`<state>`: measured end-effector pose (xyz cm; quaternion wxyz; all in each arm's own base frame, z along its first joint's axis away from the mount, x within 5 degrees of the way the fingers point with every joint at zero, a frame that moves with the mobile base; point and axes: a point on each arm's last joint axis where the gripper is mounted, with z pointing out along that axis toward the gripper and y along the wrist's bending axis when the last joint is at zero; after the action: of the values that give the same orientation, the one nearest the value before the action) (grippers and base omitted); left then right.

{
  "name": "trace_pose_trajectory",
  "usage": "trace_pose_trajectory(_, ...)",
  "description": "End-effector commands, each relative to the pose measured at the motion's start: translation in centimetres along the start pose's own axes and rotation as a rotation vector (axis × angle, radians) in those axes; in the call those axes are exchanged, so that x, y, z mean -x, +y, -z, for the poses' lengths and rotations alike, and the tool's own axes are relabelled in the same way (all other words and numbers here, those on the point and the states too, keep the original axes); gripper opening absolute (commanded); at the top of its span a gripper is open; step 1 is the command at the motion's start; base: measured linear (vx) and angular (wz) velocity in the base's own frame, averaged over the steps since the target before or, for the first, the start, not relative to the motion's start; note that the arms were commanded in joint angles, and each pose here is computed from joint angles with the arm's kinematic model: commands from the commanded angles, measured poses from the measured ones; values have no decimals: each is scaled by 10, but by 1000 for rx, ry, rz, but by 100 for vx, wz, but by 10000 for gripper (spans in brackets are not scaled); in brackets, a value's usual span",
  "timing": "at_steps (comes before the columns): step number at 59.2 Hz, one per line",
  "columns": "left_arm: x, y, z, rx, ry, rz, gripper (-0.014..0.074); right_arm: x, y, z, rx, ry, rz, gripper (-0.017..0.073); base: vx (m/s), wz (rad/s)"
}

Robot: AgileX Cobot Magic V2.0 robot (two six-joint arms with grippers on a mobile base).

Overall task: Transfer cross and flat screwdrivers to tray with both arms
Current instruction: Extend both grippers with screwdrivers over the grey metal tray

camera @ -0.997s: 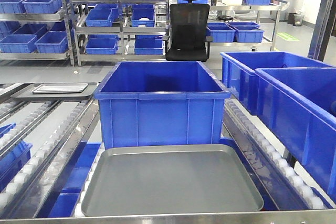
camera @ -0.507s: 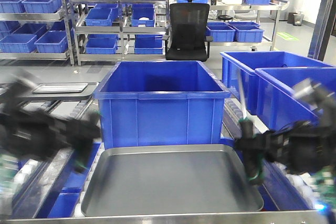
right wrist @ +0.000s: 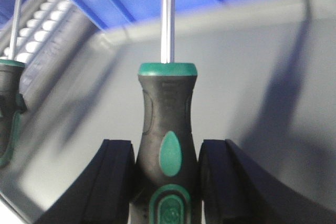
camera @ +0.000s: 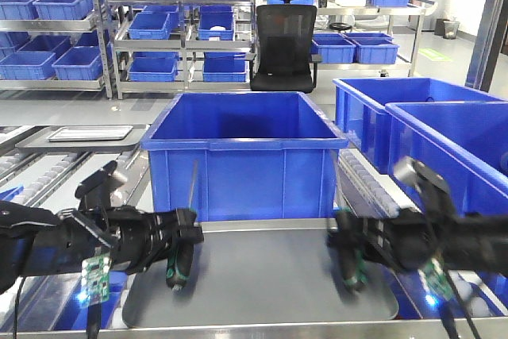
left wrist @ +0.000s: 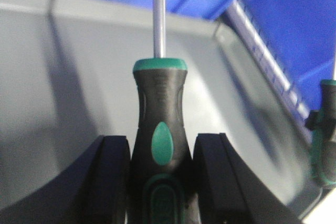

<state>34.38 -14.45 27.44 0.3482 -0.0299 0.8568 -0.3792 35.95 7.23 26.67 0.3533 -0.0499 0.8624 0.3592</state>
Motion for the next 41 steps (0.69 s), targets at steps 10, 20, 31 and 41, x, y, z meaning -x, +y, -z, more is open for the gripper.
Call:
trace_pose_trajectory(10,17,-17,0,-77,-69,81,4,23,34,-13,98,28,46,-8,0,0)
trace_pose_trajectory(20,23,-23,-9,-129,-30,68,4,18,29,-15,26,73,29,-8,0,0)
trace_pose_trajectory(31,14,-26,-16,-121,0,31,10,18,29,-15,19,81,-8,-8,0,0)
trace_pose_trajectory(41,11,-30,-19,-108,-3,8,55,17,29,-15,21,83,-8,-1,0,0)
